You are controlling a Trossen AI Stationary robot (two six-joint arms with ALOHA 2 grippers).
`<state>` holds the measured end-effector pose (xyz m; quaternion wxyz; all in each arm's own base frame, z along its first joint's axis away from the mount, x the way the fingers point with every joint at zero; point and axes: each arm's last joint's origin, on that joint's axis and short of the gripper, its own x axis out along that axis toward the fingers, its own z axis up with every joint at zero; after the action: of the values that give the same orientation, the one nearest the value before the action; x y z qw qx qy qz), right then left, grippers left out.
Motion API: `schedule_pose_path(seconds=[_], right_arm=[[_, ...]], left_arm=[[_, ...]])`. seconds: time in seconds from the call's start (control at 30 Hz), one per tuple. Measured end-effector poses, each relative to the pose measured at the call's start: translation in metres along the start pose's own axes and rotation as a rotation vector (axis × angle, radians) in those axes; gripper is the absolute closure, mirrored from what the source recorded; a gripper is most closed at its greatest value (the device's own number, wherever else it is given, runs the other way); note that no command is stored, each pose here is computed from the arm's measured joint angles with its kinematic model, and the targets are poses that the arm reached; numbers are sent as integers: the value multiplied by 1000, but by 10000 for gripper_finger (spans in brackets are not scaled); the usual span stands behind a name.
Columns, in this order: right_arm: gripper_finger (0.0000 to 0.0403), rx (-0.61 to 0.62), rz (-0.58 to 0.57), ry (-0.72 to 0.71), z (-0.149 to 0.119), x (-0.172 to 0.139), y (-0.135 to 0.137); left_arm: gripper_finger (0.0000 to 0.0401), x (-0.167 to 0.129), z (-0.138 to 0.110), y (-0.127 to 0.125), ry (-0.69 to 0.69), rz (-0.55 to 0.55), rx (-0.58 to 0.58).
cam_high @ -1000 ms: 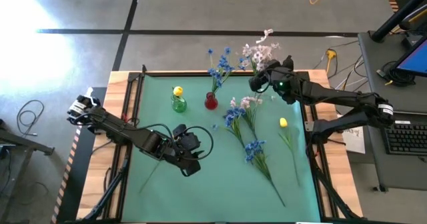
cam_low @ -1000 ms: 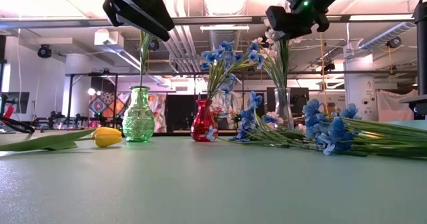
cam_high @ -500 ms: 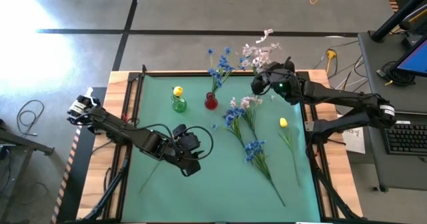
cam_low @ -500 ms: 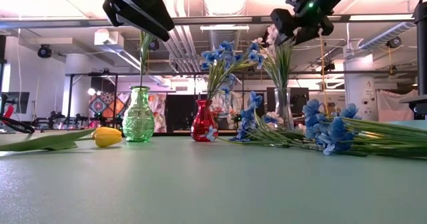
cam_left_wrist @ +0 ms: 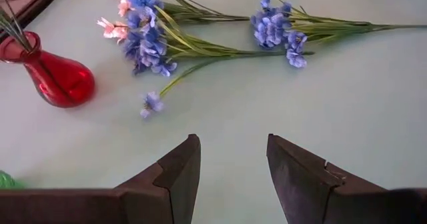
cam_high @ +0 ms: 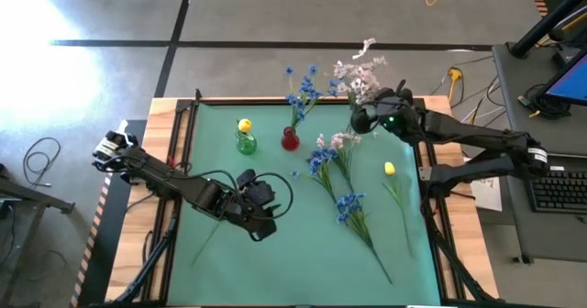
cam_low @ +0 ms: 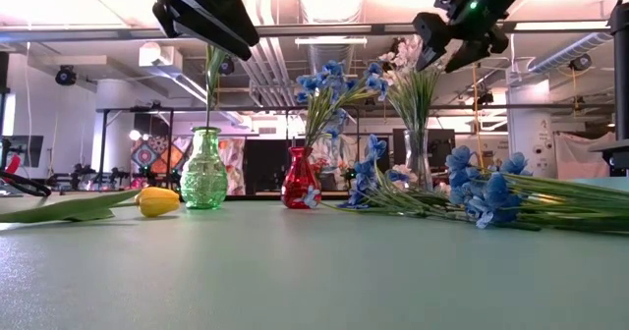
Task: Sort flowers into vase by color
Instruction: Put the left white flower into the transparent vase
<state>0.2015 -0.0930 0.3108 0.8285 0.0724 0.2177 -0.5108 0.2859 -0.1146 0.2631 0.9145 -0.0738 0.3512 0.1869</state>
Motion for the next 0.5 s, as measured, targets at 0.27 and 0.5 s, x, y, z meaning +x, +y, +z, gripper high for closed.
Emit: schedule_pose_path(seconds=[0.27, 0.5], right_arm=[[39, 78, 158, 19, 2, -17, -9], [39, 91, 221, 26, 3, -28, -16]], left_arm=[[242, -1, -13, 9, 136, 72, -119], [241, -9, -32, 22, 336, 207, -254]])
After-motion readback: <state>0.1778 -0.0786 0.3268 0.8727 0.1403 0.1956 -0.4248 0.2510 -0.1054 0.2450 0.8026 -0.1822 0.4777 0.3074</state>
